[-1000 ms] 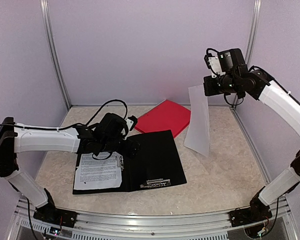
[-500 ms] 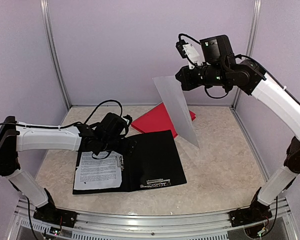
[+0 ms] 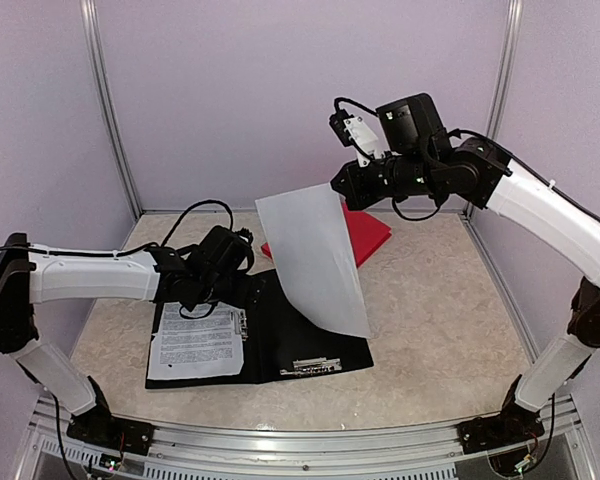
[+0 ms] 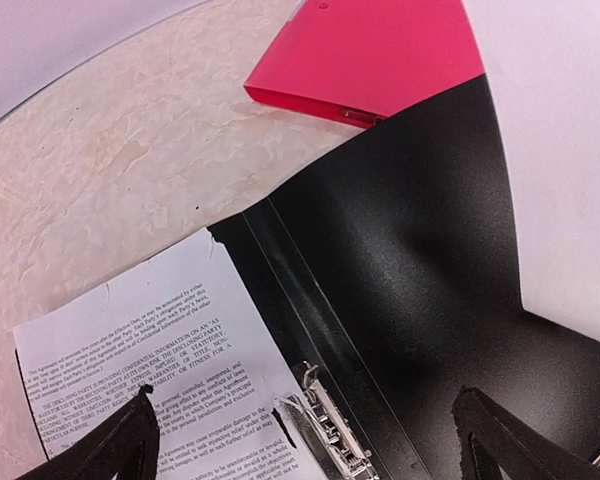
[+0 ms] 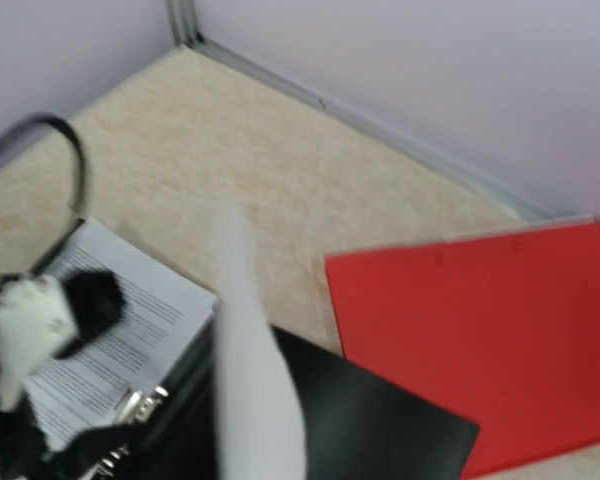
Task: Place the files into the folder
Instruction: Pass from the right arm to the left
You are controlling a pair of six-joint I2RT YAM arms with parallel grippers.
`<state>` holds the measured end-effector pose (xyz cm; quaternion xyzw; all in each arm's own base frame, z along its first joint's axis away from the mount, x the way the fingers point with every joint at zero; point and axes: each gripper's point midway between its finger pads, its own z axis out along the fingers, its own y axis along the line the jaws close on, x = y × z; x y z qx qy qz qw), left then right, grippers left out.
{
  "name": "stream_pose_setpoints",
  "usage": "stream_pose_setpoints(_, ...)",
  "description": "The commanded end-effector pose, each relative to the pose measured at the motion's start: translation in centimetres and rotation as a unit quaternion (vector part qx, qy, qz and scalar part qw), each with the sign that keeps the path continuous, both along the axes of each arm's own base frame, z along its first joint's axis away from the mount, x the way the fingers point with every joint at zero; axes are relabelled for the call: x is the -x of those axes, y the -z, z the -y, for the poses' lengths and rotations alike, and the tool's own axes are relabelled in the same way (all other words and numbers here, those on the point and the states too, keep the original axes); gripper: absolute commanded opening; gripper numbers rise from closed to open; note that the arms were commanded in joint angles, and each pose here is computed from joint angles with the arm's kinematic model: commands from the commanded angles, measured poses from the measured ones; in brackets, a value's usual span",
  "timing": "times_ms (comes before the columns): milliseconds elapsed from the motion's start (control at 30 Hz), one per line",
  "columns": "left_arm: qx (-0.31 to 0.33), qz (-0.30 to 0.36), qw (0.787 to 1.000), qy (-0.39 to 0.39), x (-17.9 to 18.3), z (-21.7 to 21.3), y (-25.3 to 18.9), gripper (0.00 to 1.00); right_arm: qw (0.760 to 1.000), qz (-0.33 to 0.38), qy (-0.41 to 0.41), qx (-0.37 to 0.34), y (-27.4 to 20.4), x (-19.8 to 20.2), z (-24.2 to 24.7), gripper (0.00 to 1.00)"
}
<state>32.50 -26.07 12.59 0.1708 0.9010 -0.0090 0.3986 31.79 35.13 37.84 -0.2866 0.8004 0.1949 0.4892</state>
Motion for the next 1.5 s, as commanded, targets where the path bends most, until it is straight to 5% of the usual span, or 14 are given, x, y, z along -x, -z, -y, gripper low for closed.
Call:
stream_pose_setpoints(0,-0.004,0.007,1.0,-0.023,0.1,-1.4,-0.6,0.99,0.998,-0.037,0.046,0.009,3.0,-2.2,2.5,0.0)
stream_pose_setpoints(300,-0.009,0.012,1.0,-0.024,0.2,-1.8,-0.9,0.99,0.988,-0.068,0.114,0.075,10.5,-7.0,6.9,0.0)
stream_pose_setpoints(600,-0.008,0.008,1.0,-0.018,0.3,-1.5,-0.5,0.99,0.978,-0.041,0.166,0.119,12.2,-10.8,10.1,0.0)
stream_pose_setpoints(867,0.055,-0.038,0.995,0.071,1.6,2.3,0.0,0.99,0.973,-0.027,0.183,0.142,13.7,-13.7,11.4,0.0)
stream_pose_setpoints(1067,0.143,-0.092,0.97,0.175,2.4,7.3,-0.4,0.99,0.973,-0.029,0.174,0.149,14.7,-14.6,11.8,0.0)
stream_pose_setpoints(1267,0.281,-0.174,0.92,0.209,1.1,10.2,-1.1,0.99,0.976,-0.032,0.154,0.153,15.9,-14.1,11.5,0.0)
stream_pose_setpoints(1467,0.306,-0.213,0.904,0.211,0.0,12.2,-0.2,0.99,0.982,-0.037,0.1,0.153,17.2,-13.2,10.2,0.0)
